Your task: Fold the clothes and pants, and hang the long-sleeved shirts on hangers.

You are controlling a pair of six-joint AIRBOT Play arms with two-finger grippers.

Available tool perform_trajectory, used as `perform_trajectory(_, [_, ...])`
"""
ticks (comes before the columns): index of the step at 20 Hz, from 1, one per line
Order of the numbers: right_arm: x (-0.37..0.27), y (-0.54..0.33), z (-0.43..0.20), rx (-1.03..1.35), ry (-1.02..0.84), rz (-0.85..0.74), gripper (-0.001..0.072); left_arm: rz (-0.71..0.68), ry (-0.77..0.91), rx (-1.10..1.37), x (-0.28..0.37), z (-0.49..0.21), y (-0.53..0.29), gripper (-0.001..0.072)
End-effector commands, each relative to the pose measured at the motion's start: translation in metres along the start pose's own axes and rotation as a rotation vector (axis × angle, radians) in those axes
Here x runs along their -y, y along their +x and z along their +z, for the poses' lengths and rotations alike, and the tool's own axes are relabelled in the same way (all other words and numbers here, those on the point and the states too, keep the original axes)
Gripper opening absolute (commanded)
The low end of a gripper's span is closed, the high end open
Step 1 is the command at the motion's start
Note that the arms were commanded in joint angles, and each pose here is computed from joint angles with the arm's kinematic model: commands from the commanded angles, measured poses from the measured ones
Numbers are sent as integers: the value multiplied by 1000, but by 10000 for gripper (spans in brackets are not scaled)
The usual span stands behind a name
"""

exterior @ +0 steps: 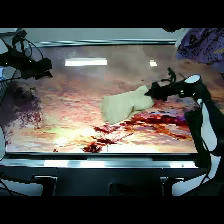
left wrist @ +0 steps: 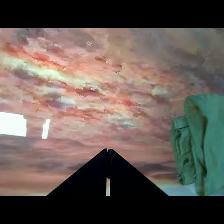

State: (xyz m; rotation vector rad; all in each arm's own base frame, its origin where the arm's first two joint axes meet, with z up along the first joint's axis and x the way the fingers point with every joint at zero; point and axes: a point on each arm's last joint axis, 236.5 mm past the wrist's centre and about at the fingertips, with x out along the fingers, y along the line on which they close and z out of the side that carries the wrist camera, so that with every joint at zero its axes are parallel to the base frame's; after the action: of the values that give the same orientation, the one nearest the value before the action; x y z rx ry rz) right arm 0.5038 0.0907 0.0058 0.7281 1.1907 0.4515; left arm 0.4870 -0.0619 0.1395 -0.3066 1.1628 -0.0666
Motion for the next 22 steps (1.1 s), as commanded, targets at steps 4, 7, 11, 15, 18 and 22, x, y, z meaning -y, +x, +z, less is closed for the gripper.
perform_trajectory(4, [19,-108,89,295,98,-152,24,5,-1,-19,-1,-5,0,14])
perform_trajectory(7, [42,-160,111,408,158,-243,24,6,0,-23,-2,-5,0,14])
perform_trajectory(11, [62,-221,129,547,270,-293,24,7,-1,-26,-2,-6,0,14])
perform_trajectory(15, [80,-276,131,683,377,-363,24,10,-5,-37,-3,-9,-1,14])
perform_trajectory(18, [92,-310,120,751,447,-450,24,12,-4,-50,-3,-12,-1,14])
perform_trajectory(22, [96,-341,100,794,510,-550,24,15,-5,-60,-4,-14,-1,14])
